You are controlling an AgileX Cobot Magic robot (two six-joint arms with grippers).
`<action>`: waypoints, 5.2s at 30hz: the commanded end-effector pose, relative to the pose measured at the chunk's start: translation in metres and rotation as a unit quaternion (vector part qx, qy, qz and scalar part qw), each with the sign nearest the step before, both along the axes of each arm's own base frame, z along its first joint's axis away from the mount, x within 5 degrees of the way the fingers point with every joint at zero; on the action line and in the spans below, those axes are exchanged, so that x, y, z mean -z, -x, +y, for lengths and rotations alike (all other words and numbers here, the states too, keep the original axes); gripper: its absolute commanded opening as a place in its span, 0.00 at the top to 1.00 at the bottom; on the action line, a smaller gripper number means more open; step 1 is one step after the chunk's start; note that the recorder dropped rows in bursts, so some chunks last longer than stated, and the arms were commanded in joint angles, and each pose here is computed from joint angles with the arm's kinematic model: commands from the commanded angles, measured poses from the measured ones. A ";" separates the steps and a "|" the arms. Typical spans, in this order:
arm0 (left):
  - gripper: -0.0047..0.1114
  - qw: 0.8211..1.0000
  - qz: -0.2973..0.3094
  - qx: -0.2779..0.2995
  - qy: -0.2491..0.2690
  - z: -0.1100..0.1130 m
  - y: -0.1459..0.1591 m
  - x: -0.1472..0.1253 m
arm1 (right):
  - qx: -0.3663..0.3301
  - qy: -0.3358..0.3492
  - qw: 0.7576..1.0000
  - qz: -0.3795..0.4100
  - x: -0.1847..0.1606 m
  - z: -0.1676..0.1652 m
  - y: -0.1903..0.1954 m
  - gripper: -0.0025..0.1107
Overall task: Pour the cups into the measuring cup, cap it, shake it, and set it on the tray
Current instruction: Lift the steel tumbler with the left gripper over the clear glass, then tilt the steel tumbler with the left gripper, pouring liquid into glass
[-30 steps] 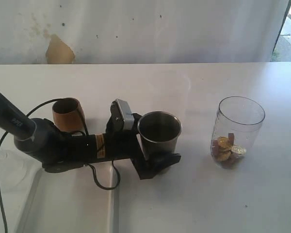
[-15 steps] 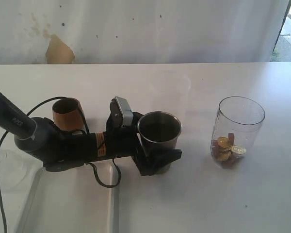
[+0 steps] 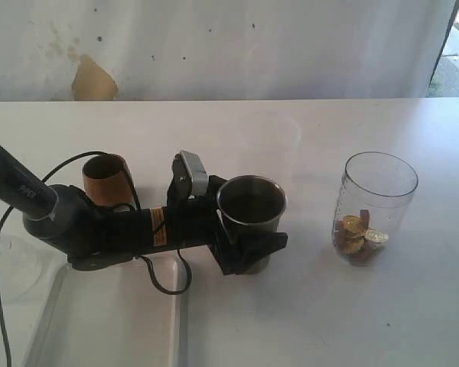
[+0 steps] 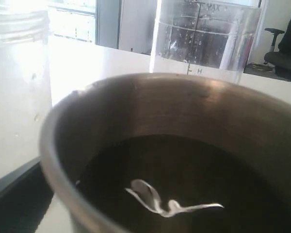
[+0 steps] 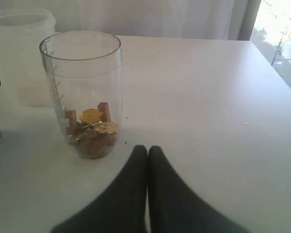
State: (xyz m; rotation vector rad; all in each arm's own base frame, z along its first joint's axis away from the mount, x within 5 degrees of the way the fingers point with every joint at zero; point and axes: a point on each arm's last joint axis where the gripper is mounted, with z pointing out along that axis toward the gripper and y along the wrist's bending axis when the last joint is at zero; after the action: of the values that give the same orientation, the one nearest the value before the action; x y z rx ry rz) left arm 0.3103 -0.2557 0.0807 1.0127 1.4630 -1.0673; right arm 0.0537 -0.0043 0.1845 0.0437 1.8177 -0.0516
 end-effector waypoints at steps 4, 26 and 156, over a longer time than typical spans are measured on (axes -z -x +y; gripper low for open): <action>0.06 1.000 -0.007 -0.010 0.019 -0.009 0.002 -0.006 | 0.000 0.001 1.000 0.000 0.002 0.000 0.000 0.98; 0.95 0.999 -0.034 0.032 -0.019 -0.023 0.005 -0.007 | 0.000 0.001 1.000 0.000 0.002 0.000 0.000 0.98; 0.96 0.830 -0.520 -0.023 -0.199 -0.123 -0.048 -0.181 | 0.000 0.001 1.000 0.000 0.002 0.000 0.000 0.98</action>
State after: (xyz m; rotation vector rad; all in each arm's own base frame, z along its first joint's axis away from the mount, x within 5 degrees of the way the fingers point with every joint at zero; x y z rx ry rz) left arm 0.3605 -0.3785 0.2467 1.5386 0.7858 -0.0402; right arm 0.0537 -0.0043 0.1845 0.0437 1.8177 -0.0516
